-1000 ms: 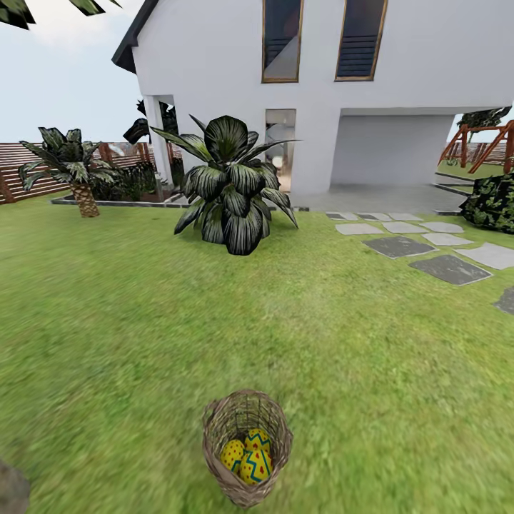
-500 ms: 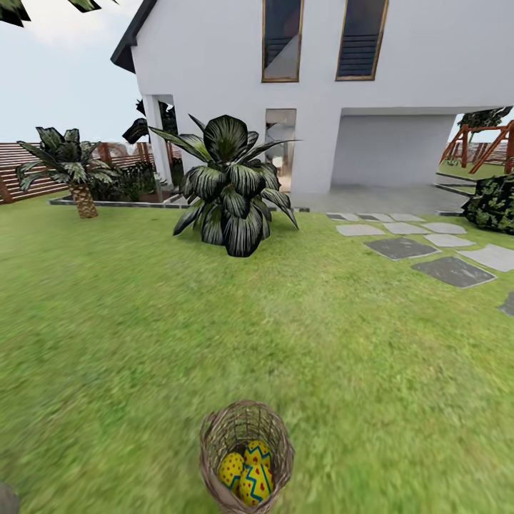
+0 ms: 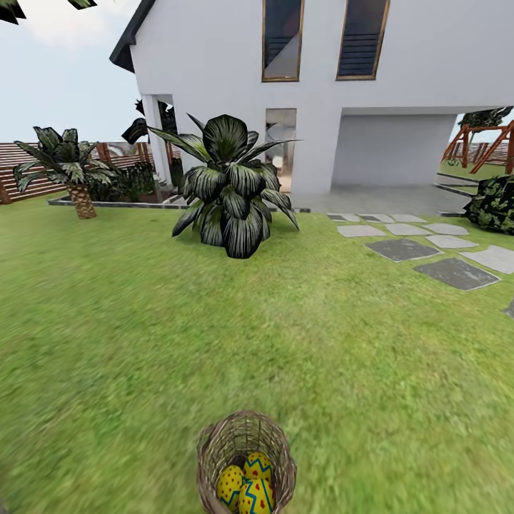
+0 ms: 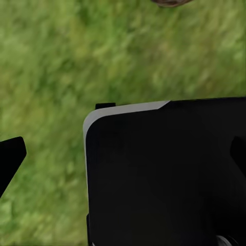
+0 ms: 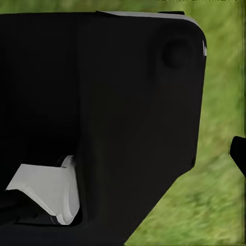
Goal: Take the three Easter eggs out of the wicker basket on the lawn in the garden, then place them on the lawn next to a single tree (choose any tree) so that all three eggs are next to the same tree and none are left in the basket.
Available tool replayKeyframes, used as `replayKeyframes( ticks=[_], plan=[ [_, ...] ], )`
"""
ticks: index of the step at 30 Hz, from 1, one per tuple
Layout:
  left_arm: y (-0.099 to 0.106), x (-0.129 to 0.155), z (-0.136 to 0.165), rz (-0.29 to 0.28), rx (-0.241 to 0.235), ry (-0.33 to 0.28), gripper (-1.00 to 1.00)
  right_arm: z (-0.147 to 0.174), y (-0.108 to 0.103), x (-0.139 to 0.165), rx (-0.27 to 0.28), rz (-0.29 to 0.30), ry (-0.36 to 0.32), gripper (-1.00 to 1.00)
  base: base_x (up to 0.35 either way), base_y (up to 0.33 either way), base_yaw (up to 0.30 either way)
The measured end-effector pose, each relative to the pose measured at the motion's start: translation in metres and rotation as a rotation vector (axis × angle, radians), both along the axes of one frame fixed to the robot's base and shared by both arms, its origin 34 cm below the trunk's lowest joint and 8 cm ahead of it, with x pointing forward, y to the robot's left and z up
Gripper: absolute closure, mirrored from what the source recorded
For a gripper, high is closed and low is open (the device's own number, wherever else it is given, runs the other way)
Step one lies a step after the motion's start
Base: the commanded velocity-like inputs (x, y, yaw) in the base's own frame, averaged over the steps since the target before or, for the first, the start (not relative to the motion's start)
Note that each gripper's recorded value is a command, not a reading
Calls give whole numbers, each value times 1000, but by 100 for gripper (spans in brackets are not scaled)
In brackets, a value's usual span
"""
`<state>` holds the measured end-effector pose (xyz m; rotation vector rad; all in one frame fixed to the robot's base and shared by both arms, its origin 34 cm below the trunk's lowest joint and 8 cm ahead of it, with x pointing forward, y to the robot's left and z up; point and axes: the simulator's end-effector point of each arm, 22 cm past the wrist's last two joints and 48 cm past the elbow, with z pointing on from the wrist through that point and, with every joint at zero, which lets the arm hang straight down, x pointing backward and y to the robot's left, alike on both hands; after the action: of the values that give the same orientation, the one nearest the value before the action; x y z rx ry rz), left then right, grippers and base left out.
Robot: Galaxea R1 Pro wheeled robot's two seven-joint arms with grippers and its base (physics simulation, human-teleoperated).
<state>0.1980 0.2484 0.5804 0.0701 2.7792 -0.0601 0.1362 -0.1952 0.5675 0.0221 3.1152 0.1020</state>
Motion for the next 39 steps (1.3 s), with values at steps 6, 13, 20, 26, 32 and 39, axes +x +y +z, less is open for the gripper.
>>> replayKeyframes(
  ticks=[6, 13, 20, 26, 32, 39],
  plan=[
    [1, 0, 0, 4, 2, 1, -100, -1, -82, -5, -103, -100, 5, -100, 4, 0, 0],
    [1, 0, 0, 5, 3, 2, -100, 8, -165, 2, -107, -266, -34, -100, 0, 0, 0],
    [2, 0, 0, 9, 4, 2, -100, 18, -195, 13, -77, -362, -134, -100, 0, 0, 0],
    [2, 0, 0, 10, 4, 2, -100, 39, -205, 21, 44, -427, -277, -100, 0, 0, 0],
    [1, 0, 0, 11, 4, 2, -100, 80, -228, 62, 120, -414, -494, -100, 0, 0, 0],
    [1, 0, 0, 12, 4, 2, -100, 164, -196, 161, 212, -392, -702, -100, 0, 0, 0]
  ],
)
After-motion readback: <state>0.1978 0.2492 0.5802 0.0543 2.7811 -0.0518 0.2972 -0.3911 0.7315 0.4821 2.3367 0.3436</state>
